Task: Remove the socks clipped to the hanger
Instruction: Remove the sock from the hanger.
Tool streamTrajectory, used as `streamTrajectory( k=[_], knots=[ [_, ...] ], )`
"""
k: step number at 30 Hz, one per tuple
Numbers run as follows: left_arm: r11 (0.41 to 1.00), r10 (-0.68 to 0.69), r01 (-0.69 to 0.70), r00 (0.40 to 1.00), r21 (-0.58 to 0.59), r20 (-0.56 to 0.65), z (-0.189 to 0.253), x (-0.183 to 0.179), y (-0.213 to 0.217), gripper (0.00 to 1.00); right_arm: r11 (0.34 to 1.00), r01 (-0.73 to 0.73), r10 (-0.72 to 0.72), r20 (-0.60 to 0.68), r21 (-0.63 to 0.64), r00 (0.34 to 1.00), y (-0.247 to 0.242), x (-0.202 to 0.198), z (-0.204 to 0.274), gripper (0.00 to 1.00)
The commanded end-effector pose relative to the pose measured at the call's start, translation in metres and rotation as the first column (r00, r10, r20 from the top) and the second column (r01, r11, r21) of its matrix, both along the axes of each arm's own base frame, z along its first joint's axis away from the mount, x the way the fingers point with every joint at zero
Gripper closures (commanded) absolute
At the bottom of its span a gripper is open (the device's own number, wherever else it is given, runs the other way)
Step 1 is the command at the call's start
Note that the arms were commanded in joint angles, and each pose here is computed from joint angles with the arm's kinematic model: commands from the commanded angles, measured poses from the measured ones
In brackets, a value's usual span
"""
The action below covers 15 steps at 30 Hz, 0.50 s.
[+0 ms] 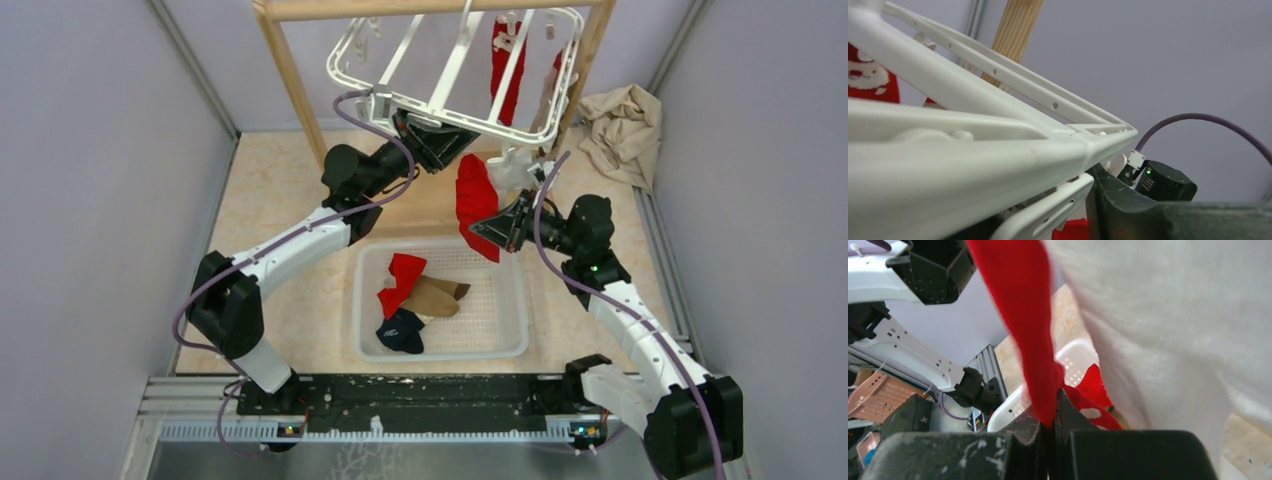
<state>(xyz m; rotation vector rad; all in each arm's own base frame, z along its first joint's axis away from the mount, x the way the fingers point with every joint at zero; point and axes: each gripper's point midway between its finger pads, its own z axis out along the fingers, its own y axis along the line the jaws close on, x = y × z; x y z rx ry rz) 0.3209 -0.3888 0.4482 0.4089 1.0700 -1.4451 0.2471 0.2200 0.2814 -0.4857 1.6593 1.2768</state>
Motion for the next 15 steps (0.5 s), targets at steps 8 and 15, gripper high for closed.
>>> streamTrajectory(
  k=[8,15],
  knots=[
    [0.997,-0.06,0.06,0.998,-0.045,0.001,0.015,-0.002,-0.002,0.85,1.0,-0.015,0.015,0.019,-0.014,1.0,0.0,0.003,-0.002,1.0],
    [0.998,-0.055,0.055,0.998,-0.035,-0.015,0.006,-0.002,0.0,0.82,1.0,-0.025,0.025,0.01,-0.011,1.0,0.001,0.0,-0.005,1.0]
  ],
)
